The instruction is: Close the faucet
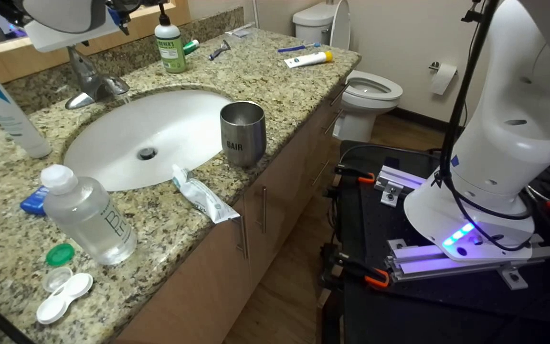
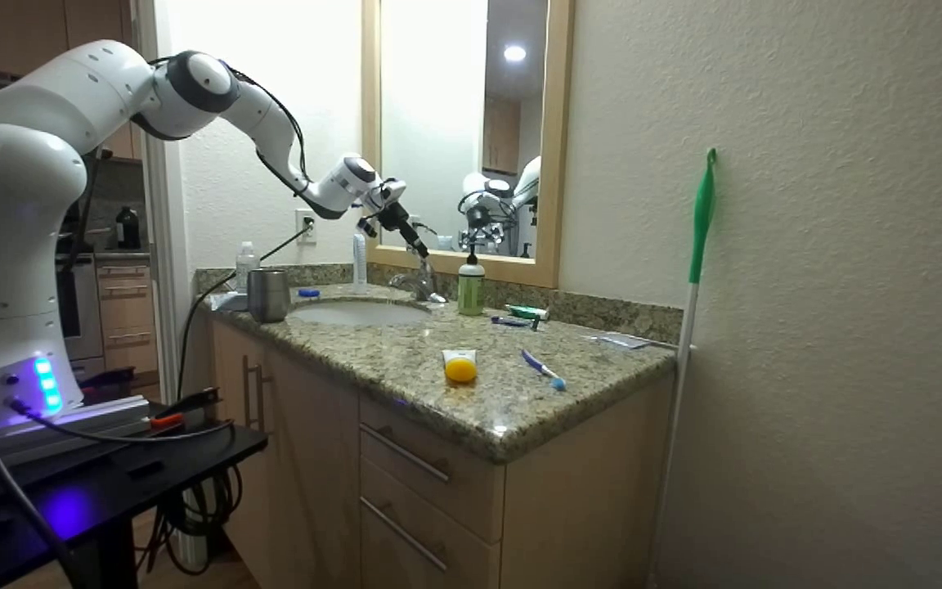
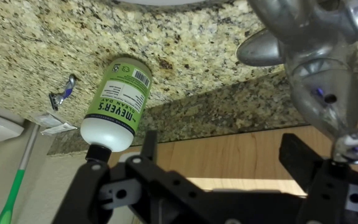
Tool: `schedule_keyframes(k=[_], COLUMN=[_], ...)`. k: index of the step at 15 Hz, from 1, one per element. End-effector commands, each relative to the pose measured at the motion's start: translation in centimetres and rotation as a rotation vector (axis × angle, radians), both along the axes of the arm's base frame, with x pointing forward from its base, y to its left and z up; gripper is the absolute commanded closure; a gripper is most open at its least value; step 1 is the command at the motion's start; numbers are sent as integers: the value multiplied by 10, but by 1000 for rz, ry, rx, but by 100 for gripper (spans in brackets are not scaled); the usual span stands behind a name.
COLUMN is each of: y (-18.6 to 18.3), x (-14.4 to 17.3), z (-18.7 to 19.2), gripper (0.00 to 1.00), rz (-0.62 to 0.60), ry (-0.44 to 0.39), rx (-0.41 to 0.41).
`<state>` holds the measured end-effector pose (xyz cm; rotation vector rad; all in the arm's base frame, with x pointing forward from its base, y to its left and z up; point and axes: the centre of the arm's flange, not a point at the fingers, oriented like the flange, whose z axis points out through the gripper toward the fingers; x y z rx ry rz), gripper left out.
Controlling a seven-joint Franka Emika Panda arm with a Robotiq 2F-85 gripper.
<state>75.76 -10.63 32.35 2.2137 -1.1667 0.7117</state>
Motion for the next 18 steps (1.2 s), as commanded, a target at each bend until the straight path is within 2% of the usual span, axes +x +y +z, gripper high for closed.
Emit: schedule_keyframes(k=[1, 4, 7, 10, 12, 16, 18], y=[7, 10, 9, 8, 5, 4, -1], x=[-30, -29, -14, -14, -14, -13, -9], z=[-7, -11, -23, -33, -36, -32, -32], gripper=[0, 0, 0, 0, 0, 0, 0], rz=[92, 142, 190, 236, 247, 249, 231], ry=[16, 56, 171, 268, 336, 407, 454], rx=[14, 24, 39, 40, 39, 42, 94])
